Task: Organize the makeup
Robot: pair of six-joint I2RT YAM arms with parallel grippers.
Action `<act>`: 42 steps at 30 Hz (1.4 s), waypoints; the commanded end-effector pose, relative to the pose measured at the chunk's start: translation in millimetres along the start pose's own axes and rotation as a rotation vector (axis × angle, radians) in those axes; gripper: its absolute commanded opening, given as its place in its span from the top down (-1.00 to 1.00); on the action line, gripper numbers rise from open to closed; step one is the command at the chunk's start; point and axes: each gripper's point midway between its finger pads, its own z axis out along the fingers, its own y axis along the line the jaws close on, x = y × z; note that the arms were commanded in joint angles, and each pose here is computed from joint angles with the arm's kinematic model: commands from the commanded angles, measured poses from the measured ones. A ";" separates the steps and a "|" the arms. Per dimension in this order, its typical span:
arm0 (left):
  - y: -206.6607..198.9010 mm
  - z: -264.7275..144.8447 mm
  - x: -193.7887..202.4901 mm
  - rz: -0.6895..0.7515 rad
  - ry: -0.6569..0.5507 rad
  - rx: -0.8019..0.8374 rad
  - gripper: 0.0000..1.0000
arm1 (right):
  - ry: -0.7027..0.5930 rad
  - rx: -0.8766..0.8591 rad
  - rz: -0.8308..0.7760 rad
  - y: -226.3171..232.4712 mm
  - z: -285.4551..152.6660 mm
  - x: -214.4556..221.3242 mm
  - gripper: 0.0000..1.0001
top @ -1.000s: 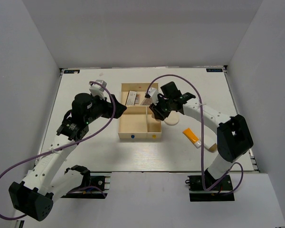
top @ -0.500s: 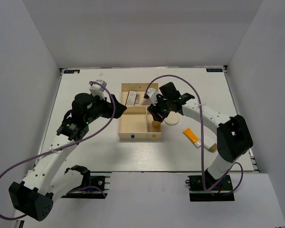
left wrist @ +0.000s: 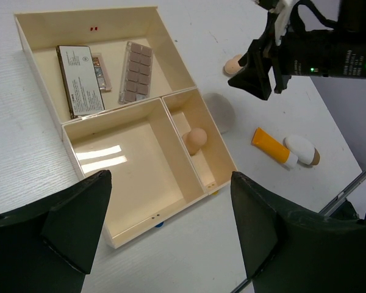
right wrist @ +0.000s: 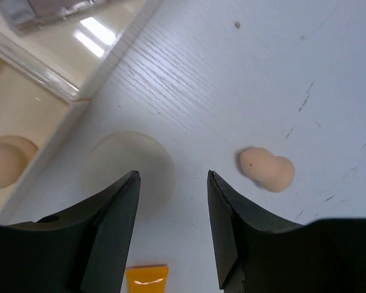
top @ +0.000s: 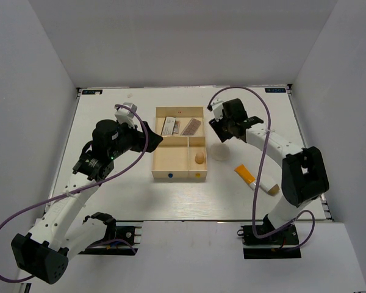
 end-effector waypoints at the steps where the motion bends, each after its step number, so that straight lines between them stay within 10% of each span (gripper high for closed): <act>1: -6.2 -2.9 -2.1 0.006 -0.013 0.028 -0.77 | 0.054 0.024 0.073 -12.8 10.0 12.6 -0.09; 19: -8.3 -3.6 -1.8 0.007 -0.012 0.039 -0.77 | 0.266 -0.175 0.159 13.5 60.6 74.4 0.00; 27: -8.6 -4.3 -2.4 0.009 -0.015 0.040 -0.77 | 0.305 -0.248 0.211 20.6 62.2 86.2 0.76; 42: -8.7 -4.1 -2.8 0.008 -0.015 0.040 -0.78 | -0.062 -0.063 0.149 -20.4 -18.3 -0.3 1.00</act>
